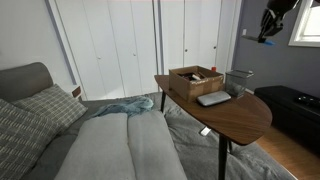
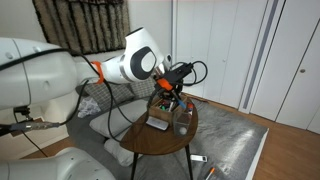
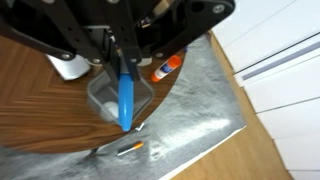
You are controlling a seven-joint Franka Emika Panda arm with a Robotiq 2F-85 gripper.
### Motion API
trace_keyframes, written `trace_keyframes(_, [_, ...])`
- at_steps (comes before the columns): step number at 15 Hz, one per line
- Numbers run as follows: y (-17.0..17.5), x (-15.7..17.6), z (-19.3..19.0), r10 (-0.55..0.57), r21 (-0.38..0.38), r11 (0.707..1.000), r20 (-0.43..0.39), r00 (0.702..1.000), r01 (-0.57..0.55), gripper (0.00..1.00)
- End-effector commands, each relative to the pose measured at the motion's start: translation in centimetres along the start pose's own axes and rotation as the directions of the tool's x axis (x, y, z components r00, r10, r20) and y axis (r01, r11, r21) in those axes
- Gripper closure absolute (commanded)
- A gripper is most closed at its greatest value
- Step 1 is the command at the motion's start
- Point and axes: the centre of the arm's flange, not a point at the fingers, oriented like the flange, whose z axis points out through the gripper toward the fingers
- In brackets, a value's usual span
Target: Pick up the blue marker and put it in the cardboard box
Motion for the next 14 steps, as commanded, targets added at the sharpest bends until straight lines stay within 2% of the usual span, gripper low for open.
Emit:
trace_keyframes(1, [6.2,4.5,3.4,-0.036,-0.104,0.994,-0.093,0.995,0.026,0.96])
trace_keyframes(4, [6.9,10.2,6.2,-0.117,-0.083,0.991,-0.151,0.982,0.106,0.96])
trace_keyframes(6, [6.7,14.8,8.3,-0.175,-0.042,0.984,-0.168,0.970,0.171,0.96])
trace_keyframes(9, [5.7,19.5,10.7,-0.264,0.012,0.962,-0.190,0.945,0.271,0.96])
trace_keyframes(10, [5.4,20.4,11.4,-0.284,0.028,0.955,-0.192,0.939,0.295,0.61])
trace_keyframes(12, [5.1,20.3,12.3,-0.292,0.050,0.951,-0.183,0.939,0.305,0.55])
trace_keyframes(14, [4.8,19.1,12.1,-0.285,0.058,0.952,-0.171,0.943,0.299,0.41])
